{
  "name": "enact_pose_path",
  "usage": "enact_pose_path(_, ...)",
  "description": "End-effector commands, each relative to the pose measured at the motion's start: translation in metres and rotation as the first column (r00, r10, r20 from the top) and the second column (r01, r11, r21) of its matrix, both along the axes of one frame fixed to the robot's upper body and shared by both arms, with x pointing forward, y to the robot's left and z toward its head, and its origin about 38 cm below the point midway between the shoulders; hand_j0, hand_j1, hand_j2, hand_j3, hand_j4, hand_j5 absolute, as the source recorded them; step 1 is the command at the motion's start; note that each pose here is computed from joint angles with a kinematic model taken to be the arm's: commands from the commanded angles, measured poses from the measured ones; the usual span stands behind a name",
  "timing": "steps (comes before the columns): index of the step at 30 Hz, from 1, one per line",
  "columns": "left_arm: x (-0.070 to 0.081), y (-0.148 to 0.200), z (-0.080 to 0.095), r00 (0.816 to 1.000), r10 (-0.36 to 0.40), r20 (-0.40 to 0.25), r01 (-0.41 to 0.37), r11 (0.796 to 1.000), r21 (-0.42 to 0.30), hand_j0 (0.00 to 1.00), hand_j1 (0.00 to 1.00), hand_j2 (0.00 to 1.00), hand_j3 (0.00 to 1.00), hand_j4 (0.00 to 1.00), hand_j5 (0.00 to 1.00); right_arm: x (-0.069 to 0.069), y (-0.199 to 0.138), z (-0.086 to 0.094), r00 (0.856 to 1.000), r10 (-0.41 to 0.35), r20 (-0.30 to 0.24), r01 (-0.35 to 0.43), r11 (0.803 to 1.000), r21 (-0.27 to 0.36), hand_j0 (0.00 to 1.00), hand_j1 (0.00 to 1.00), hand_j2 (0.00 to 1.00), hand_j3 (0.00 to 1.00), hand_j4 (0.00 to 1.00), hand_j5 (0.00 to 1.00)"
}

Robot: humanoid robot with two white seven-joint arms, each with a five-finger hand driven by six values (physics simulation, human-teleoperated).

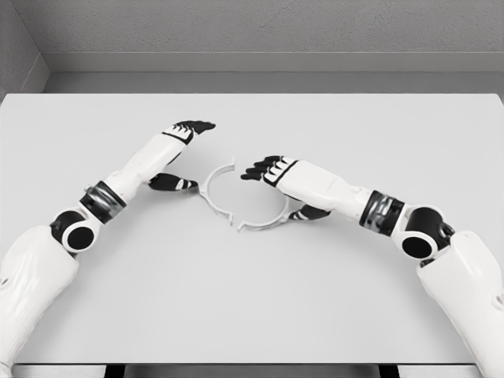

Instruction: Assemble PVC drainage pipe clamps

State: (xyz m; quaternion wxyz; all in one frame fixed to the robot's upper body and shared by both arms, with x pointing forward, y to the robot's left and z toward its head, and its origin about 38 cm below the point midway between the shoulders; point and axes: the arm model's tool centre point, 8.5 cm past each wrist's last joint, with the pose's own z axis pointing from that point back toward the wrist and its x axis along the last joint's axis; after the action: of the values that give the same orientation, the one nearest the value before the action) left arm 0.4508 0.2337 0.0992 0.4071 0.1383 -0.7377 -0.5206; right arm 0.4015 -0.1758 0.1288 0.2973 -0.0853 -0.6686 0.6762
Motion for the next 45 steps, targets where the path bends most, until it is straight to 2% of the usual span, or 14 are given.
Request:
enact_pose_path(1,0.001,0.004,-0.003,1.0,0.011,-0.01,-0.011,1.0,0.0,1.0,1.0,1.0,1.0,1.0,1.0,-0.001,0.003,0.0,1.0,0.005,-0.005,-0.005,1.0,0.011,1.0,1.0,1.0,1.0,1.0,1.0)
enact_pose_path(24,0.008,0.01,-0.006,0.999,0.034,-0.026,-0.033,0.999,0.01,1.0,1.0,1.0,1.0,1.0,1.0,0.008,0.017,0.006,1.0,0.018,0.005,-0.018,0.999,0.033,1.0,1.0,1.0,1.0,1.0,1.0)
enact_pose_path(27,0.012,0.012,-0.005,0.999,0.042,-0.028,-0.041,0.999,0.013,1.0,1.0,1.0,1.0,1.0,1.0,0.009,0.016,0.019,0.999,0.021,0.037,-0.022,0.999,0.043,1.0,1.0,1.0,1.0,1.0,1.0)
enact_pose_path(28,0.013,0.013,-0.005,0.999,0.046,-0.029,-0.045,0.999,0.014,1.0,1.0,1.0,1.0,1.0,1.0,0.005,0.018,0.027,0.997,0.033,0.063,-0.037,0.998,0.051,1.0,1.0,1.0,1.0,1.0,1.0)
enact_pose_path(29,0.014,0.01,-0.005,0.999,0.042,-0.028,-0.042,0.999,0.009,1.0,1.0,1.0,1.0,1.0,1.0,0.006,0.008,0.037,0.996,0.006,0.089,-0.012,0.998,0.066,1.0,1.0,1.0,1.0,1.0,1.0)
enact_pose_path(31,0.017,0.007,-0.004,0.999,0.039,-0.028,-0.039,0.999,0.008,1.0,1.0,1.0,1.0,1.0,1.0,0.005,-0.026,0.063,0.984,-0.067,0.163,0.054,0.995,0.079,1.0,1.0,1.0,1.0,1.0,1.0)
enact_pose_path(33,0.021,0.002,-0.004,0.999,0.038,-0.033,-0.037,0.999,0.005,1.0,1.0,1.0,1.0,1.0,1.0,0.001,-0.058,0.089,0.963,-0.133,0.233,0.113,0.989,0.098,1.0,1.0,1.0,1.0,1.0,1.0)
enact_pose_path(34,0.022,-0.002,-0.003,0.999,0.033,-0.032,-0.033,0.999,0.002,1.0,1.0,1.0,1.0,1.0,1.0,-0.007,-0.075,0.102,0.949,-0.166,0.267,0.14,0.984,0.114,1.0,1.0,1.0,1.0,1.0,1.0)
enact_pose_path(35,0.025,-0.006,-0.002,0.999,0.029,-0.031,-0.029,1.0,-0.001,1.0,1.0,1.0,1.0,1.0,1.0,-0.016,-0.089,0.106,0.942,-0.188,0.279,0.163,0.98,0.112,1.0,1.0,1.0,1.0,1.0,1.0)
enact_pose_path(39,0.031,-0.011,-0.003,0.999,0.032,-0.044,-0.032,0.999,-0.001,1.0,1.0,1.0,1.0,1.0,1.0,-0.028,-0.146,0.106,0.901,-0.331,0.279,0.307,0.943,0.128,1.0,1.0,1.0,1.0,1.0,1.0)
enact_pose_path(41,0.033,-0.009,-0.006,0.998,0.041,-0.054,-0.041,0.999,0.003,1.0,1.0,1.0,1.0,1.0,1.0,-0.037,-0.166,0.097,0.886,-0.386,0.256,0.365,0.922,0.127,1.0,1.0,1.0,1.0,1.0,1.0)
enact_pose_path(43,0.033,-0.012,-0.007,0.998,0.039,-0.057,-0.039,0.999,-0.003,1.0,1.0,1.0,1.0,1.0,1.0,-0.038,-0.172,0.097,0.881,-0.401,0.253,0.381,0.916,0.125,1.0,1.0,1.0,1.0,1.0,1.0)
enact_pose_path(44,0.033,-0.013,-0.007,0.998,0.039,-0.057,-0.039,0.999,-0.004,1.0,1.0,1.0,1.0,1.0,1.0,-0.041,-0.18,0.084,0.886,-0.408,0.22,0.398,0.913,0.089,1.0,1.0,1.0,1.0,1.0,1.0)
enact_pose_path(45,0.033,-0.012,-0.008,0.997,0.041,-0.06,-0.041,0.999,-0.003,1.0,1.0,1.0,1.0,1.0,1.0,-0.041,-0.181,0.083,0.885,-0.411,0.219,0.402,0.911,0.09,1.0,1.0,1.0,1.0,1.0,1.0)
